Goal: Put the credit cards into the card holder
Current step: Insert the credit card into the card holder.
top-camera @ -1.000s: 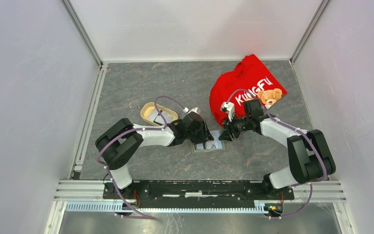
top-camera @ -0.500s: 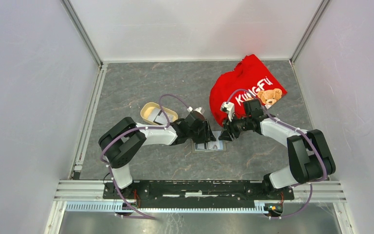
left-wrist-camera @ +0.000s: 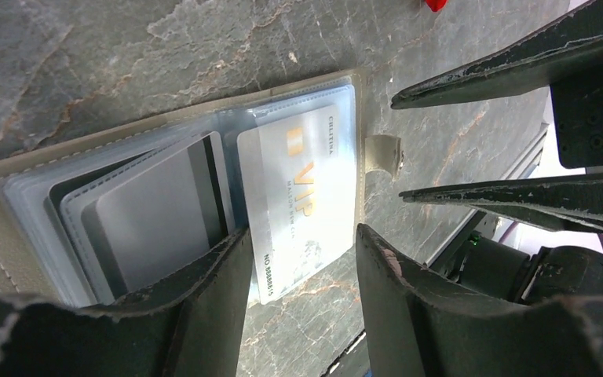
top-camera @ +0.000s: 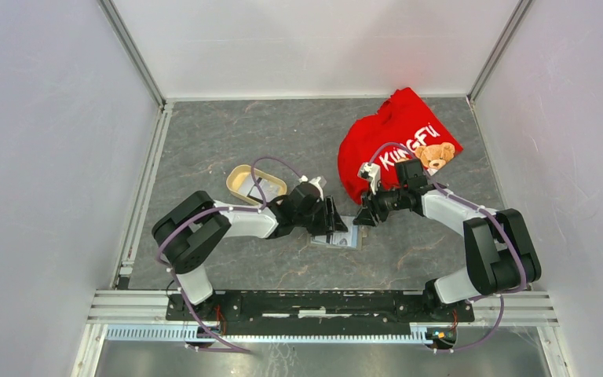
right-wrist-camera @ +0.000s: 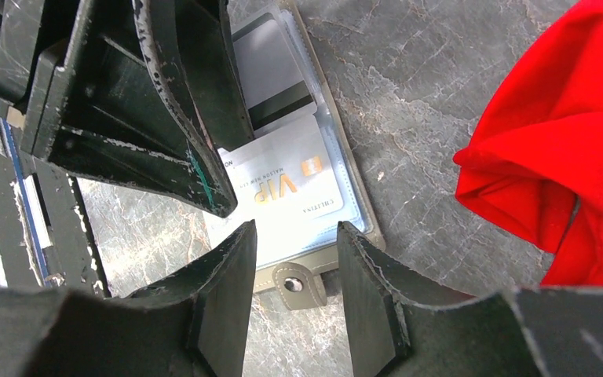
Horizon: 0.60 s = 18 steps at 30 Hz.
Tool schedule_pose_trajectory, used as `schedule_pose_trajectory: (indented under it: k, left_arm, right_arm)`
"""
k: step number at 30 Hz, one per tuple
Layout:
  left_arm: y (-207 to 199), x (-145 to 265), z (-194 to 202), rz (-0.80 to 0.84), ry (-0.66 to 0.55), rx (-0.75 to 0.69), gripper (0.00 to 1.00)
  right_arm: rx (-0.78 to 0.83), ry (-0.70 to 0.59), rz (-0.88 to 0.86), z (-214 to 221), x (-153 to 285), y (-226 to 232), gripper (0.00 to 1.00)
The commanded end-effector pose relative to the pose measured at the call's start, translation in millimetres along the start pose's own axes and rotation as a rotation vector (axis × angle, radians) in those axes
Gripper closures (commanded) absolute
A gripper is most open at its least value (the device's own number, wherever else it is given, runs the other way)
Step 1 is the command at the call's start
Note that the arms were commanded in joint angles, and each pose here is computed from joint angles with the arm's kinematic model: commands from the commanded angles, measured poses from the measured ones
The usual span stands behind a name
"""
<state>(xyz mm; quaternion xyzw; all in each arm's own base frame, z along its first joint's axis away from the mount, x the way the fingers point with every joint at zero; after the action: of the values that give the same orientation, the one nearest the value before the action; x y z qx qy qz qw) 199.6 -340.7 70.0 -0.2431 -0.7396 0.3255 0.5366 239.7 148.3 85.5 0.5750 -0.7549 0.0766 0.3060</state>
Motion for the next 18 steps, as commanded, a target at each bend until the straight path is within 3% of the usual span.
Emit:
schedule_pose_trajectory:
  k: [1,14,18]
  left_arm:
    - [-7.6,11.5,-4.1,0.064,-0.006,-0.012,0.41]
    - [-2.2,12.9,-11.6,-0.041,-0.027,-0.095,0.41]
    - [-11.6,8.6,-3.8,0.008,0.005,-0.113,0.47]
  right_arm:
    - [0.045,-0.047,-0.003,-13.8,3.6,-2.2,0.51]
    - [0.037,-0.043,-0.009,-12.1,2.4,-2.6,0.51]
    - [0.033,-0.04,-0.012,-11.0,1.5,-3.0,0.51]
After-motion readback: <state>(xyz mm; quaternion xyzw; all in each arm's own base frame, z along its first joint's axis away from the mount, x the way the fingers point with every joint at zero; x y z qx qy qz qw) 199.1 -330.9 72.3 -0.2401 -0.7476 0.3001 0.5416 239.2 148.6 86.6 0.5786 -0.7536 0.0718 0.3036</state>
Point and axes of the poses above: each gripper's point midway between its finger pads, its own x axis back along the fingers, its own y axis along the line the jaws close on, z = x × y, the point moved 5 cm from there along x, back along the fingers, and after that the axes turned 10 degrees about x, right-handed, at the moved point
